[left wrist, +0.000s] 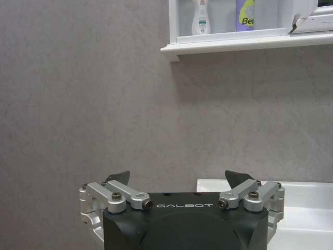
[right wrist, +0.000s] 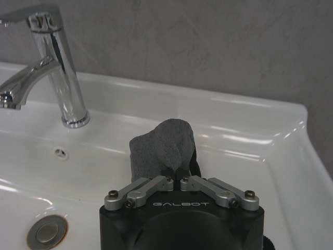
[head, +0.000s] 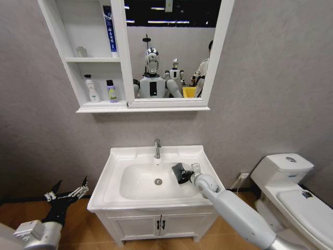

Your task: Move facial cleanser and shampoo from washbasin to cabinet, then wipe washbasin with towel.

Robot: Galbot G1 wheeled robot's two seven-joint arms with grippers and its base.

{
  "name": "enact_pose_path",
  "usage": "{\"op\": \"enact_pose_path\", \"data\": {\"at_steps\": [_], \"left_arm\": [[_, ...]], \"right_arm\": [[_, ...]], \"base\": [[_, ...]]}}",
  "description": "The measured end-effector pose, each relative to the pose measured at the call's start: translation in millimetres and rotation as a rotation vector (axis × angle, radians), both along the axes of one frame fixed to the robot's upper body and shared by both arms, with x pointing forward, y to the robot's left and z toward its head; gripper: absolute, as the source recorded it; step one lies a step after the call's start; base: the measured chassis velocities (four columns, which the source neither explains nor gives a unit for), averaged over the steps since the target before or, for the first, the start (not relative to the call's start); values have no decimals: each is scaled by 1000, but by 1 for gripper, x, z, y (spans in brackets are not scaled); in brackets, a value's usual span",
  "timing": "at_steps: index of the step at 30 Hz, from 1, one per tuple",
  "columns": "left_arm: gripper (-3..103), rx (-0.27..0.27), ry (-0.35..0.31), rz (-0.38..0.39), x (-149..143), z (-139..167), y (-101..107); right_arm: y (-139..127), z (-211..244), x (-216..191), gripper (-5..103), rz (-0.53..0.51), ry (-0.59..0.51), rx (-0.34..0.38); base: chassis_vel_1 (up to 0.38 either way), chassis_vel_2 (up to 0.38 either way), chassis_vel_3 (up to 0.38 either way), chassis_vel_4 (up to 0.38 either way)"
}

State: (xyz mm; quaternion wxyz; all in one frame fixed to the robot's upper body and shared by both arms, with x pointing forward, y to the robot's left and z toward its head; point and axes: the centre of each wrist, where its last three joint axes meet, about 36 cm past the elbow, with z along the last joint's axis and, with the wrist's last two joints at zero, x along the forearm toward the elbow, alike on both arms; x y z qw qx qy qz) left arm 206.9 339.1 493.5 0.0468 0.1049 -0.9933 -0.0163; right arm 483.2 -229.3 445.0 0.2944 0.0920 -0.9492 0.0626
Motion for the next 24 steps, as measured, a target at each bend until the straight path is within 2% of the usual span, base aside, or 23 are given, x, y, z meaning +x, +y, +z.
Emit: {"op": "enact_pose_path", "data": {"at_steps": [3,4,6,7,10,11,13,18,24], "left_arm": [[100,0,0,0,0,0,0],[100,0,0,0,0,0,0],[100,0,0,0,0,0,0],[100,0,0,0,0,0,0],[100,0,0,0,0,0,0],[100,0,0,0,0,0,0],[100,0,0,0,0,0,0],[100,0,0,0,0,0,0],[100,0,0,0,0,0,0]], "right_arm": [[-22,28,0,1,-27,-73,-2],[-22,28,0,1,-27,-73,-2],[-44,41,0,1,-55,-110,-11],[-44,41,0,1,-55,-110,-11],[-74,45,-1,1,-97,-138,-4],[-74,45,-1,1,-97,-138,-4],[-93,41,-5,1,-110,-139,10],[-112,20,-4,1,-122,-149,38],[-132,-17,12,1,-158,-161,36]], "base": [[0,0,0,0],[0,0,0,0],[0,0,0,0],[0,0,0,0],[0,0,0,0],[0,0,0,0],[0,0,0,0],[0,0,0,0],[0,0,0,0]]}}
